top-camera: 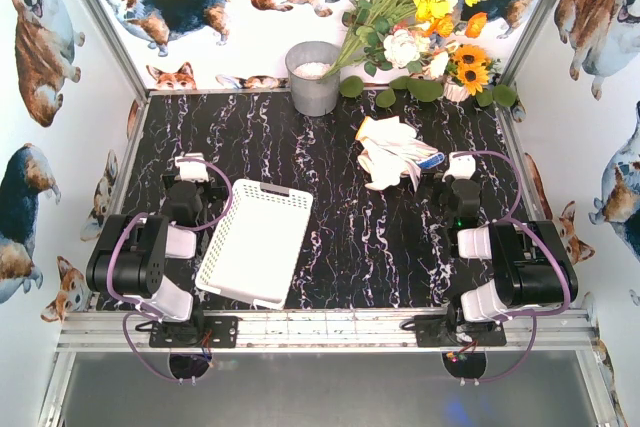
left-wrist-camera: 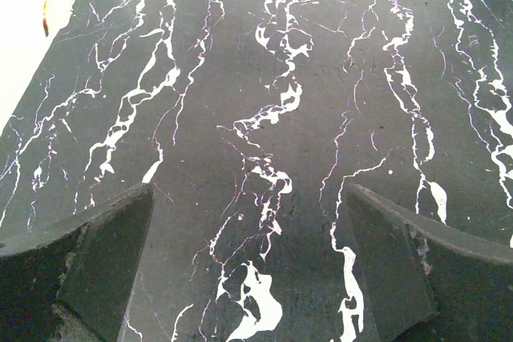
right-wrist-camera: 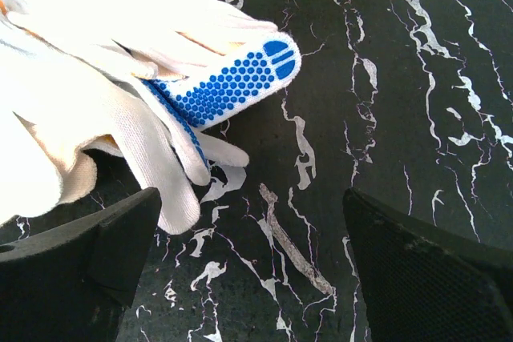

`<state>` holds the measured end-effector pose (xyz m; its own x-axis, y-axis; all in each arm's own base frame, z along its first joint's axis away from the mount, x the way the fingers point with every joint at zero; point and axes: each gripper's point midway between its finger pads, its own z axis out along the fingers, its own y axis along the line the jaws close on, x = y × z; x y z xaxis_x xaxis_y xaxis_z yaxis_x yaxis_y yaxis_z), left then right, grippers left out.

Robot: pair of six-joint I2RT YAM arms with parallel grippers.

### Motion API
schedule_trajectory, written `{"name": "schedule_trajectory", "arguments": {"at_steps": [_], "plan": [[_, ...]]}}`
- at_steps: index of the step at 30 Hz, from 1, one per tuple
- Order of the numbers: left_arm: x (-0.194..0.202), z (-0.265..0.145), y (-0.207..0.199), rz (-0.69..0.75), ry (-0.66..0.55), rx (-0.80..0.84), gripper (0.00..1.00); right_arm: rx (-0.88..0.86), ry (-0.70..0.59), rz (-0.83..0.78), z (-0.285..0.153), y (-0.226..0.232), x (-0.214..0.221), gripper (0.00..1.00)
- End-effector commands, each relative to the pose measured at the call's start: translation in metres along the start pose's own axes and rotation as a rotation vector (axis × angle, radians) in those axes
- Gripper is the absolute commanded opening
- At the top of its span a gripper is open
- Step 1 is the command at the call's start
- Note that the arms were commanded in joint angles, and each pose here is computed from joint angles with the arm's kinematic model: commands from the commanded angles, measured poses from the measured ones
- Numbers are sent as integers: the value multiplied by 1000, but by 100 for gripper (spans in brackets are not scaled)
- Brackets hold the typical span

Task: Put the gloves into the storage basket
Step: Pick up the glove from the center of the board.

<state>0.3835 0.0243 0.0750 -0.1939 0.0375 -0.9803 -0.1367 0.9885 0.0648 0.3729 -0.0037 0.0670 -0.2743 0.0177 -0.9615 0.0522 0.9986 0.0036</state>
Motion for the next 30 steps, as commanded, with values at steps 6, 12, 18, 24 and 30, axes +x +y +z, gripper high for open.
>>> {"name": "schedule_trajectory", "arguments": {"at_steps": [6,12,18,24,30], "plan": [[-9,5,3,-11,-22,-7,100,-3,-52,-11,4,1,-15,100],[-12,3,7,-21,-40,-21,100,5,-54,-10,3,-1,-15,100],[-53,-25,32,-102,-112,-150,100,187,-97,76,-27,-30,-55,100],[-76,-53,53,-319,9,-313,100,159,-85,223,-62,-22,-120,98],[-124,-66,36,-335,92,-209,100,-131,70,265,-82,42,-159,93]]}}
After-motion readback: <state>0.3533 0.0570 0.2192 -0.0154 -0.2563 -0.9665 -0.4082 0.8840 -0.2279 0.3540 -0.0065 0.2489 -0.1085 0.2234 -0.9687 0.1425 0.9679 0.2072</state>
